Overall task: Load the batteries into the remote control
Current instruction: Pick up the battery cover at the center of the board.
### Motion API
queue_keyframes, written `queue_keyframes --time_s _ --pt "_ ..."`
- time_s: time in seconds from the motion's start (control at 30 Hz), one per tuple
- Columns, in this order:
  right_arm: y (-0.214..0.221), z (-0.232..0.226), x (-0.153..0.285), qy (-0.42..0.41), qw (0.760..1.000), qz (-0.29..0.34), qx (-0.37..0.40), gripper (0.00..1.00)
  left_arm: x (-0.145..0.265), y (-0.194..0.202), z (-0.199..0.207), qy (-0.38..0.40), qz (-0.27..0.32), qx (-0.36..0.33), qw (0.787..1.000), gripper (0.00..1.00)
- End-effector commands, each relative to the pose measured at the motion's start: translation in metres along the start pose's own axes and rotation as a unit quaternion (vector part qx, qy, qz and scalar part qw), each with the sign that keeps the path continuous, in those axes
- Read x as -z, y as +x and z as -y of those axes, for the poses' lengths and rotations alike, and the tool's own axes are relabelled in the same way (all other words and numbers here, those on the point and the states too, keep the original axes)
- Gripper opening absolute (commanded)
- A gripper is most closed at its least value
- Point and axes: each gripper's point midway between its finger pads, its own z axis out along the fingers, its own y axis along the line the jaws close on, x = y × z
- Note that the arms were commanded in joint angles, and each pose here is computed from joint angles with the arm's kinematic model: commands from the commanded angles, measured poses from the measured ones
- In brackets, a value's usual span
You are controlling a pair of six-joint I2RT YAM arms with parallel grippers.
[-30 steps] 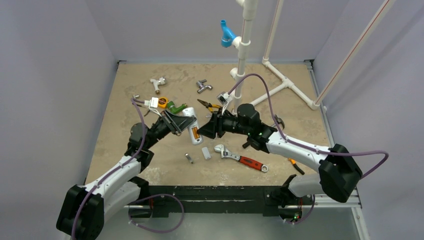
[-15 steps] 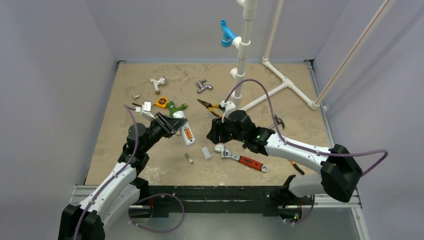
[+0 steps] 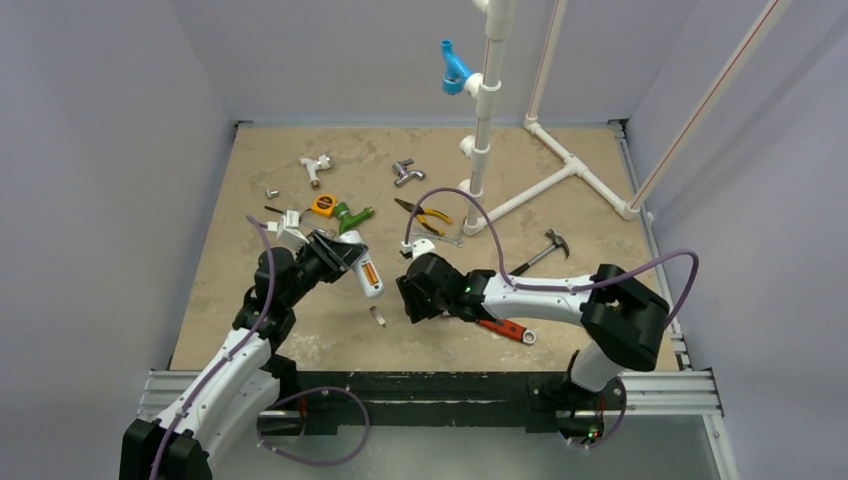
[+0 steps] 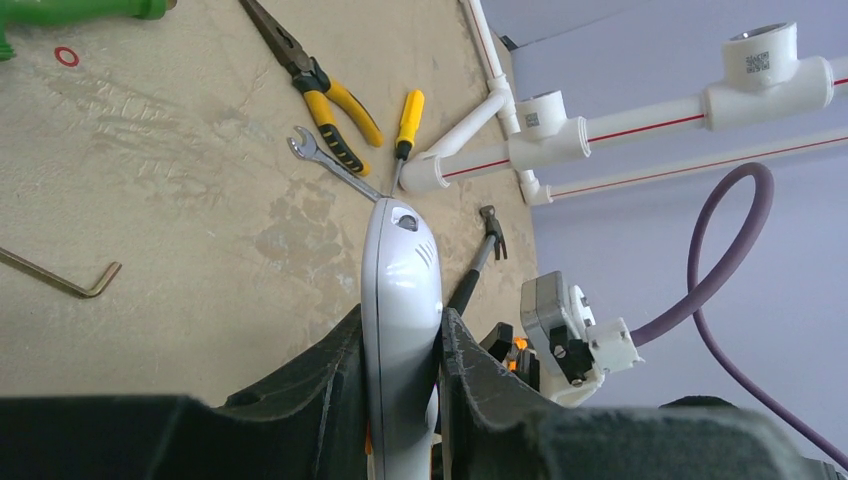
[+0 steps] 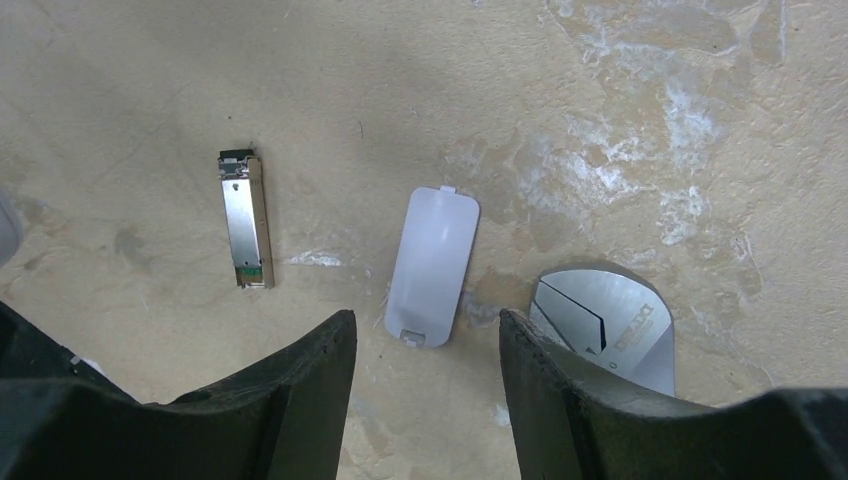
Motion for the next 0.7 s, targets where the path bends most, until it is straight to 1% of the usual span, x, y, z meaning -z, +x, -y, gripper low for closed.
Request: queue_keyframes --time_s 0.0,0.13,0.4,0.67 --pt "-0.016 -0.006 -0.001 0.017 1.000 0.020 -0.004 0.54 0.001 -0.018 0.023 0.030 0.024 -0.019 0.999 0.00" --pt "-0.010 -0.008 -0.007 0.025 1.000 0.005 0.004 0.54 0.000 -0.018 0.021 0.029 0.025 -0.016 0.999 0.00" --pt "0.006 -0.004 -0.016 0.071 0.996 -0.026 0.035 0.49 -0.003 -0.015 0.021 0.034 0.018 -0.010 0.999 0.00" --pt "0.015 -0.002 -0.018 0.094 0.993 -0.045 0.054 0.34 -0.004 -0.014 0.021 0.037 0.017 -0.006 0.999 0.00"
